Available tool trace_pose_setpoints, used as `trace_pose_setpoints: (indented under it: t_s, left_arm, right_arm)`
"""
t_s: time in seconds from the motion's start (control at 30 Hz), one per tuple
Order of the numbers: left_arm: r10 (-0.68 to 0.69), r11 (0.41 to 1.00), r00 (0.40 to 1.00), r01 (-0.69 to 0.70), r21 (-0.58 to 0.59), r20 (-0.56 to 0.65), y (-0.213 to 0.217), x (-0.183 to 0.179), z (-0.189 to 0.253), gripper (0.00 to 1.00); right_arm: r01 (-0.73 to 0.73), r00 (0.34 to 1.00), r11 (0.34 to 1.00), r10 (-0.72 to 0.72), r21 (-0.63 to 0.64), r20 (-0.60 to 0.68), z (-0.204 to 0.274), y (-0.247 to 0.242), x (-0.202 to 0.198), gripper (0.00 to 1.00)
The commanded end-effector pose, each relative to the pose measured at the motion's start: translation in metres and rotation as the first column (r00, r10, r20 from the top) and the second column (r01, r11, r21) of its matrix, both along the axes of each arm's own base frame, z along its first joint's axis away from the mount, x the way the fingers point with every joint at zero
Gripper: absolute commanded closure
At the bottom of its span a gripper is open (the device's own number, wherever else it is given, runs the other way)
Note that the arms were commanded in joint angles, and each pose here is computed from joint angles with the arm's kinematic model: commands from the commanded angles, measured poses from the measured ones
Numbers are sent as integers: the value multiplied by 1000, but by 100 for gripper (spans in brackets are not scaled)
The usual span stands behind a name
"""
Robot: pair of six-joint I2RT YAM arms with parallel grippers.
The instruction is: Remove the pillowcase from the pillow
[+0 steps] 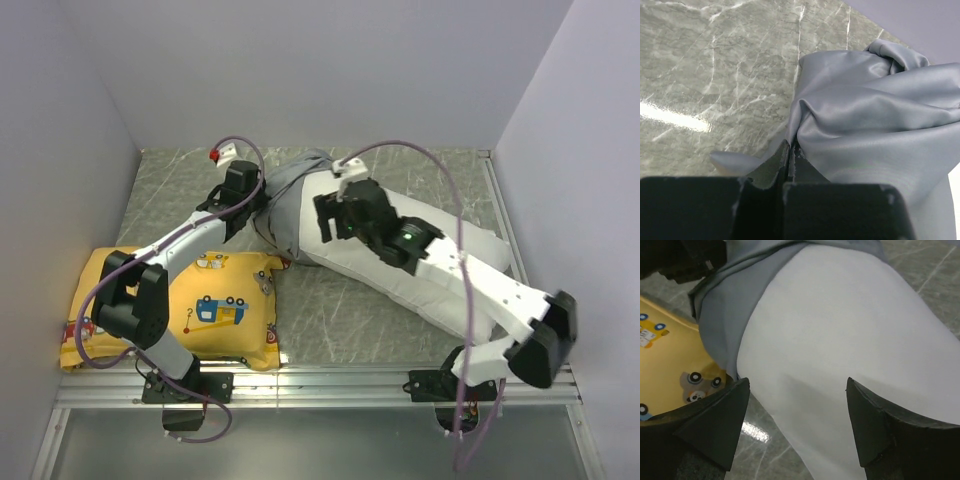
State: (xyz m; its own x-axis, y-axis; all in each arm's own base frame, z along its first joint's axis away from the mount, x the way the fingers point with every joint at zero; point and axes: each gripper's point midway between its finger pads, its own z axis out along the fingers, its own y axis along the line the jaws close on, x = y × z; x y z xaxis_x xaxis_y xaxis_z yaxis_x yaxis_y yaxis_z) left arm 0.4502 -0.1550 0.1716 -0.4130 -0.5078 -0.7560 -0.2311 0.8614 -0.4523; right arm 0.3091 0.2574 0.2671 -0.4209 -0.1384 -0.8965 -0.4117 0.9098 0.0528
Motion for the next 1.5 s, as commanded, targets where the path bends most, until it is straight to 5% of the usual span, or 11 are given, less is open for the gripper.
trace_pose_setpoints:
  t_s: [0.0,0.1,0.17,0.2,0.23,0.3,0.4,0.73,0.93,1.17,1.47]
  left_arm:
    - [-35,999,996,36,-14,86,-9,2,35,98]
    - [-59,998,993,59,-1,98,-11,2,48,94]
    - [-71,997,990,71,6,125,-11,1,65,80]
    - [-74,997,990,71,27,123,-11,-2,68,72]
    - [-72,997,988,69,30,139,-9,-5,77,63]
    - [-74,997,986,68,46,150,-11,-12,85,36]
    - [-85,993,982,71,90,170,-20,-30,94,19]
    - [-176,961,981,153,231,82,-78,-74,41,18]
    - [-72,934,997,59,352,22,-65,-70,12,39]
    - [50,917,997,-70,394,59,-37,-65,17,89]
    - [142,964,989,-147,221,37,25,-28,20,100]
  right_arm:
    - [-8,1000,995,6,-104,-24,-39,20,18,15]
    - [43,995,980,-60,-194,-83,-88,24,37,16]
    - [74,983,972,-109,-225,-146,-118,21,46,33]
    - [58,981,980,-92,-190,-171,-122,27,47,46]
    - [68,977,987,-96,-146,-191,-125,29,49,84]
    - [76,980,996,-83,-47,-183,-118,28,53,100]
    - [67,984,994,-52,83,-171,-100,29,52,100]
    - [79,989,968,-46,238,-142,-60,31,56,100]
    - [107,989,962,-76,252,-128,-50,20,58,100]
    - [147,986,954,-120,262,-114,-38,-7,53,100]
    - [202,979,929,-187,309,-79,-19,-66,39,100]
